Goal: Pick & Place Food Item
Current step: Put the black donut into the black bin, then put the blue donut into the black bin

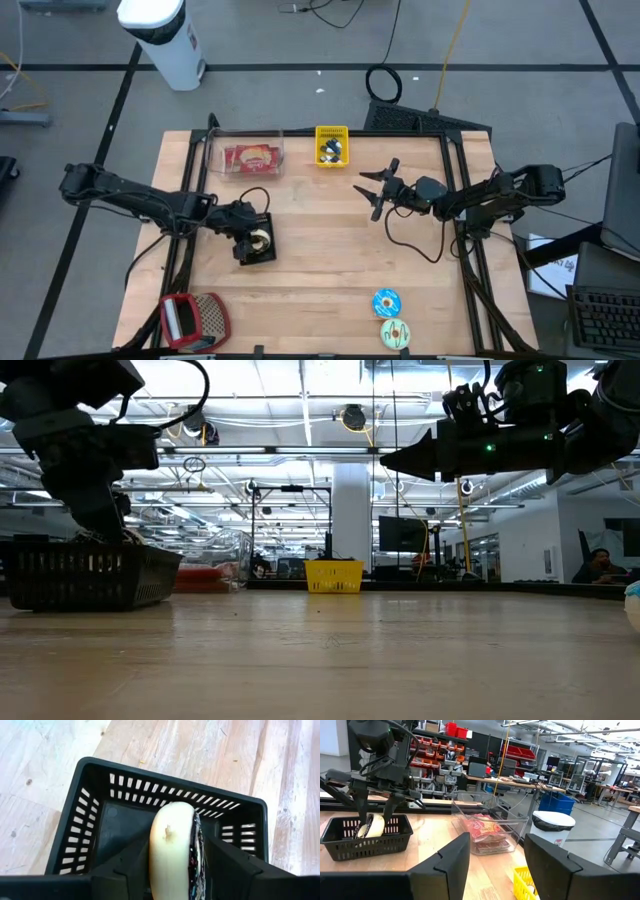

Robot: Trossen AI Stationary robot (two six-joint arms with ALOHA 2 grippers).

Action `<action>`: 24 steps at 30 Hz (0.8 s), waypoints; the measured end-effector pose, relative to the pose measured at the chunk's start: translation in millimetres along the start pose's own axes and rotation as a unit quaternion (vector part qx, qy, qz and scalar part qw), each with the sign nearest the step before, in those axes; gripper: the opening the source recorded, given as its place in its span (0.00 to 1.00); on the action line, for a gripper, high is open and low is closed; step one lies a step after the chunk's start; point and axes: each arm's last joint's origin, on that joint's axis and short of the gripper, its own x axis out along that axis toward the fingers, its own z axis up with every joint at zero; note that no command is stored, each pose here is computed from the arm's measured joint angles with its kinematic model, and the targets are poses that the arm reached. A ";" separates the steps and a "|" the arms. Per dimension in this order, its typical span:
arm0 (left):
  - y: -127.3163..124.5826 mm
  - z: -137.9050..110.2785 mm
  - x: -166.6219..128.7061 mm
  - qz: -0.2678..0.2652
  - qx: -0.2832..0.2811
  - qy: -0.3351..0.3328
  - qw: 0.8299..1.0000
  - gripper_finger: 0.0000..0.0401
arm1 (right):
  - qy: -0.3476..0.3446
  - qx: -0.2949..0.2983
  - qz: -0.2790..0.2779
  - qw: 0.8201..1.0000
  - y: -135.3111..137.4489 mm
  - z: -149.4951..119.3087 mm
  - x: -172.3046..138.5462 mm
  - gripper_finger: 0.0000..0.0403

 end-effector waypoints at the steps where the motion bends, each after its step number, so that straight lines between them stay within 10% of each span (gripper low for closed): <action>1: -0.2 0.3 -0.4 0.000 0.001 0.001 1.000 0.48 | 0.000 0.000 0.000 1.000 0.0 0.0 0.0 0.43; 24: -18.8 47.0 -40.2 0.100 0.091 -0.092 0.987 0.49 | -0.003 0.003 0.009 1.000 3.6 1.5 -1.0 0.44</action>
